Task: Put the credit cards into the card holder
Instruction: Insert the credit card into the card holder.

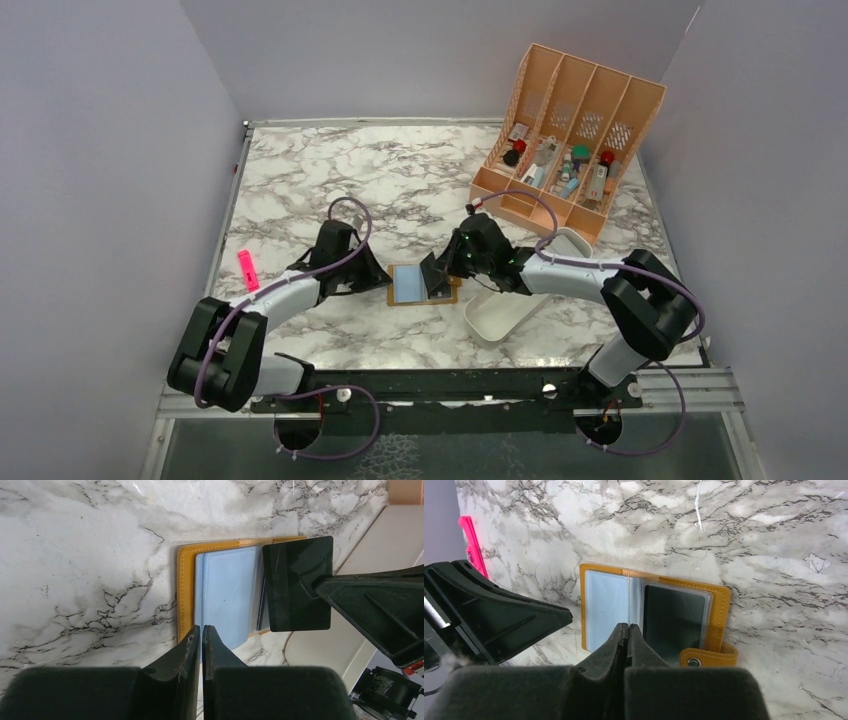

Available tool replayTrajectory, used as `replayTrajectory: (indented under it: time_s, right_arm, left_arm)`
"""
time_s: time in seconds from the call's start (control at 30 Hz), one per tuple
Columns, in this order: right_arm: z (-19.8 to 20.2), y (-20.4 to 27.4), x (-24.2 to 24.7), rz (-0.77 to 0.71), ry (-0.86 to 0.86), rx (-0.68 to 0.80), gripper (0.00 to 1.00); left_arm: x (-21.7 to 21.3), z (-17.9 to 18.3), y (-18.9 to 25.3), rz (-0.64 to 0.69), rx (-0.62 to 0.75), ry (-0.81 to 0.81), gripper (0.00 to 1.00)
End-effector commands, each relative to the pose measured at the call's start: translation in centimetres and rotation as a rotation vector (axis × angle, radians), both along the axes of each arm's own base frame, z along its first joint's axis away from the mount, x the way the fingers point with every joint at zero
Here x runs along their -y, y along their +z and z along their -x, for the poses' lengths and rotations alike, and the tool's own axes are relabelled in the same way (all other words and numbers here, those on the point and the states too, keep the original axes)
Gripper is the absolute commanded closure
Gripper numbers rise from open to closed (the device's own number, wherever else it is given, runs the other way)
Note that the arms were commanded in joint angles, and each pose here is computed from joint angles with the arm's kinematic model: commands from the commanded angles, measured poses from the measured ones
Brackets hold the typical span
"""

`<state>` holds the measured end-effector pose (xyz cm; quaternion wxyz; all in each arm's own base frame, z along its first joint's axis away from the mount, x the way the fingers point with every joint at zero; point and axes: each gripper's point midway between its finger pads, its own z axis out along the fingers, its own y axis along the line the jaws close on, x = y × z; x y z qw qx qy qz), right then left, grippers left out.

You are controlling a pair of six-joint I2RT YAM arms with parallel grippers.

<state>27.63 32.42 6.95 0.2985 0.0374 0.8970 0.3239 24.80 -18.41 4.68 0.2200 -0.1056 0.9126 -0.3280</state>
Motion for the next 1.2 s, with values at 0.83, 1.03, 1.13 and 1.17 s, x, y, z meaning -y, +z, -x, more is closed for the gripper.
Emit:
replayTrajectory:
  time_s: [0.83,1.03,1.13,1.17]
  right_arm:
    - [1.1,-2.7,-0.9,-0.021,0.095,0.005,0.99]
    - [1.6,-2.7,-1.6,-0.060,0.160,0.020,0.99]
    - [1.9,-2.7,-1.9,-0.080,0.178,0.015,0.99]
    - [2.0,-2.7,-1.9,-0.087,0.181,0.013,0.99]
  left_arm:
    - [-1.1,0.6,-3.4,-0.118,-0.051,-0.009,0.90]
    - [-1.5,0.4,-3.2,-0.143,-0.040,0.001,0.90]
    - [-1.6,0.3,-3.2,-0.154,-0.036,0.006,0.90]
    - [-1.6,0.3,-3.2,-0.156,-0.037,0.005,0.90]
